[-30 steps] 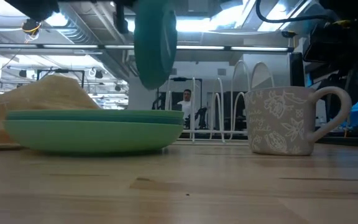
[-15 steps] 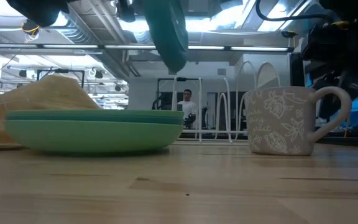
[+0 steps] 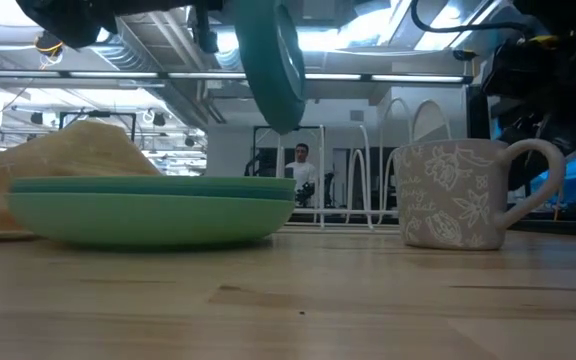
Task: Sort dishes
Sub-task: Put the blue plate into the dish rack, then put the green plate into the dish rack
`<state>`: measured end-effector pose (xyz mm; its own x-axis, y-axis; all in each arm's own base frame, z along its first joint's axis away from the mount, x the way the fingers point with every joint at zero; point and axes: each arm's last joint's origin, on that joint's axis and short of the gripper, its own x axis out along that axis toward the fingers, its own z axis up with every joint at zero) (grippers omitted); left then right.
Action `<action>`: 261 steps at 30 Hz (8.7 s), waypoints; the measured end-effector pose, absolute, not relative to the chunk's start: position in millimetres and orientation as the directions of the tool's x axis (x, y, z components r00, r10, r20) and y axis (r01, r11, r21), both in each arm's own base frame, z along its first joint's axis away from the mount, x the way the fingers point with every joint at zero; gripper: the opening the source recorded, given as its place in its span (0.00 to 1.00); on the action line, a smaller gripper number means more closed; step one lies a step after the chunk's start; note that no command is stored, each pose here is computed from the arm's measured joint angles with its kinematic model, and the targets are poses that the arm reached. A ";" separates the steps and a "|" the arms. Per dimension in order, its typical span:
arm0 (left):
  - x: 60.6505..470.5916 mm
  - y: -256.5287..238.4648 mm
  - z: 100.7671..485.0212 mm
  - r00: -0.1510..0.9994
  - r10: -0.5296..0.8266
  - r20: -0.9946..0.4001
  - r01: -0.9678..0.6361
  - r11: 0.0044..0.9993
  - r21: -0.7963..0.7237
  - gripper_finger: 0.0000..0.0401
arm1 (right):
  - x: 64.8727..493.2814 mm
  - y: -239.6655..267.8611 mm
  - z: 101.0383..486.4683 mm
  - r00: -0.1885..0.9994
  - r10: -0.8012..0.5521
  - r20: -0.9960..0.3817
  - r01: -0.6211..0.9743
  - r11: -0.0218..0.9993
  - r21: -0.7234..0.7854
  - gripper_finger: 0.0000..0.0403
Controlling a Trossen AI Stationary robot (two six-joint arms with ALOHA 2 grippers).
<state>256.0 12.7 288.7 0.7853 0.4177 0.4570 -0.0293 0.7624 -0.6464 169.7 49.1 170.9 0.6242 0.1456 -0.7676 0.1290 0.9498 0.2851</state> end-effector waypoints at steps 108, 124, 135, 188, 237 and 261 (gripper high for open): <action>235.2 69.5 269.6 0.719 0.692 0.061 -0.686 0.721 -0.100 0.29 | 170.6 47.9 171.4 0.642 0.100 -0.760 0.143 0.958 0.247 0.48; 234.6 66.8 239.8 0.764 0.605 -0.225 -0.645 0.727 -0.236 0.29 | 170.6 47.9 171.4 0.642 0.100 -0.760 0.143 0.958 0.247 0.48; 231.4 70.8 231.9 0.750 0.588 -0.304 -0.661 0.692 -0.291 0.27 | 170.7 47.9 171.5 0.644 0.101 -0.759 0.143 0.958 0.248 0.48; 198.2 66.6 239.6 0.595 0.706 -0.385 -0.803 0.538 -0.256 0.01 | 171.1 48.0 171.8 0.647 0.102 -0.756 0.142 0.958 0.250 0.48; 201.2 -49.0 241.6 0.870 -0.216 -0.444 -0.107 0.795 -0.597 0.01 | 171.1 48.1 171.8 0.647 0.102 -0.755 0.142 0.958 0.250 0.48; 239.6 -95.2 188.8 0.808 -0.259 -0.528 -0.019 0.886 -0.464 0.42 | 170.8 49.3 171.8 0.636 0.145 -0.758 0.136 0.945 0.296 0.48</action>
<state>239.6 -95.2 188.8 0.8084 -0.2595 -0.5284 -0.0192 0.8855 -0.4642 170.8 49.3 171.8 0.6362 0.1452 -0.7577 0.1364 0.9455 0.2957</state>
